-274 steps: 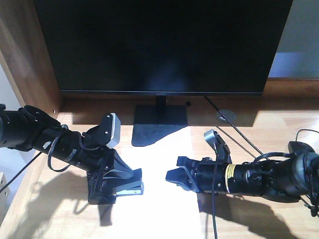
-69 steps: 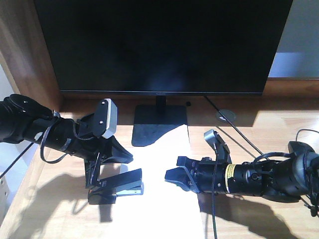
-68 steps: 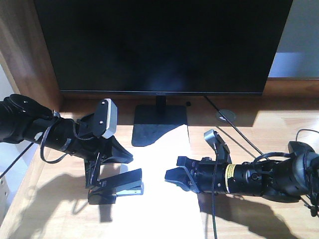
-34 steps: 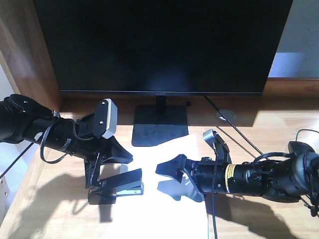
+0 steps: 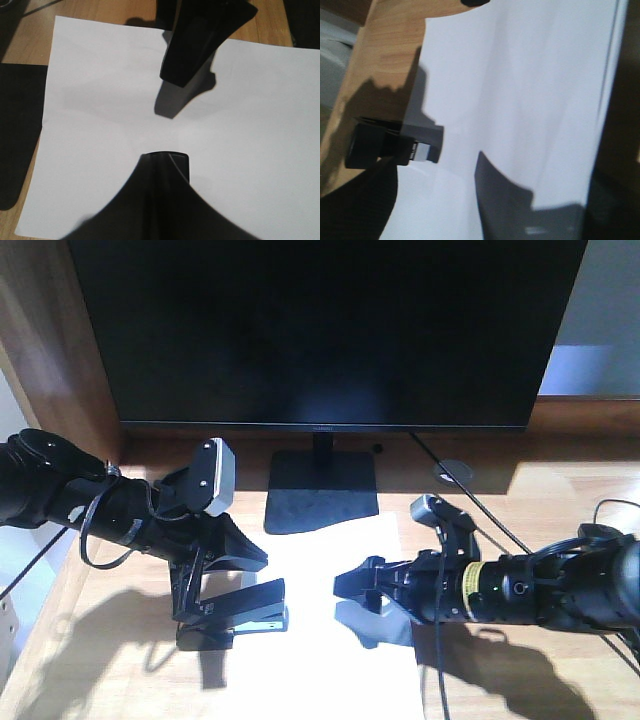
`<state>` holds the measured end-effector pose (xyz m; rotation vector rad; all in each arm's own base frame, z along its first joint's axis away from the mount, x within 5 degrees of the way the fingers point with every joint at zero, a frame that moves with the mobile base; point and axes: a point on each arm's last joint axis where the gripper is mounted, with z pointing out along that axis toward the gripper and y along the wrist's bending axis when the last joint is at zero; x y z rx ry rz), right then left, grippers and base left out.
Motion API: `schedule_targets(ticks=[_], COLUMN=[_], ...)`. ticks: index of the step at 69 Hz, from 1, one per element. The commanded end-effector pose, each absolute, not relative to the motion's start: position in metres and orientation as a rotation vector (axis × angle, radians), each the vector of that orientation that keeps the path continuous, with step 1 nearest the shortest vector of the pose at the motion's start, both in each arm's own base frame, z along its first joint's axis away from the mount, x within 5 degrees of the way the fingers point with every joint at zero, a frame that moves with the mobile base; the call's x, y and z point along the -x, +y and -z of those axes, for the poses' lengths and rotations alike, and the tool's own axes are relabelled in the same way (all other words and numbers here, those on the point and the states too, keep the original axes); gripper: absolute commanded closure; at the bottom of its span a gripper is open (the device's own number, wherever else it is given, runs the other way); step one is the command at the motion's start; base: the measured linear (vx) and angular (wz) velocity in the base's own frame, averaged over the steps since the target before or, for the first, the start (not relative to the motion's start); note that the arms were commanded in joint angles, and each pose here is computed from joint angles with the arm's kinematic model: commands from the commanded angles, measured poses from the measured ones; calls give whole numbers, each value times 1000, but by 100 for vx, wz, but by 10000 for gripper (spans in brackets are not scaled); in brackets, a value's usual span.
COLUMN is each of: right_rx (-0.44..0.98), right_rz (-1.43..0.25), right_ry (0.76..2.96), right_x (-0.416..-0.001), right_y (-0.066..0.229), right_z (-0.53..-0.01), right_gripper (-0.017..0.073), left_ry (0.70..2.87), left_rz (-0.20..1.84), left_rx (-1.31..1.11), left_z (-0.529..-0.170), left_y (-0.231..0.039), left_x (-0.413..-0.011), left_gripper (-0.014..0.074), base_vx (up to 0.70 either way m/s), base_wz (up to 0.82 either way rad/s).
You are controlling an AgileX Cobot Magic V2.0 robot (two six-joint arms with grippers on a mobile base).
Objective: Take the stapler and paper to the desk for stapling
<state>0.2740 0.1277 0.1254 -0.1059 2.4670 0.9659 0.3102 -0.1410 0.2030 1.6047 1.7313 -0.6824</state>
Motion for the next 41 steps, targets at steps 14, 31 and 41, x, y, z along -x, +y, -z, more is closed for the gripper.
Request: schedule_targets(ticks=[14, 31, 41], right_rx=[214, 176, 101], right_rz=[-533, -207, -117], right_ry=[2338, 2169, 2060], right_x=[-276, -265, -253], right_y=[102, 74, 61], right_z=[-181, -233, -264], right_gripper=[-16, 208, 438], left_ry=[1756, 1976, 2054], left_rz=[487, 197, 69], left_rx=[-1405, -1148, -1036], left_z=[-255, -277, -288], left_y=[-133, -108, -94], left_x=[-309, -310, -307], left_gripper=[600, 600, 600], base_vx=[0, 0, 0], base_wz=[0, 0, 0])
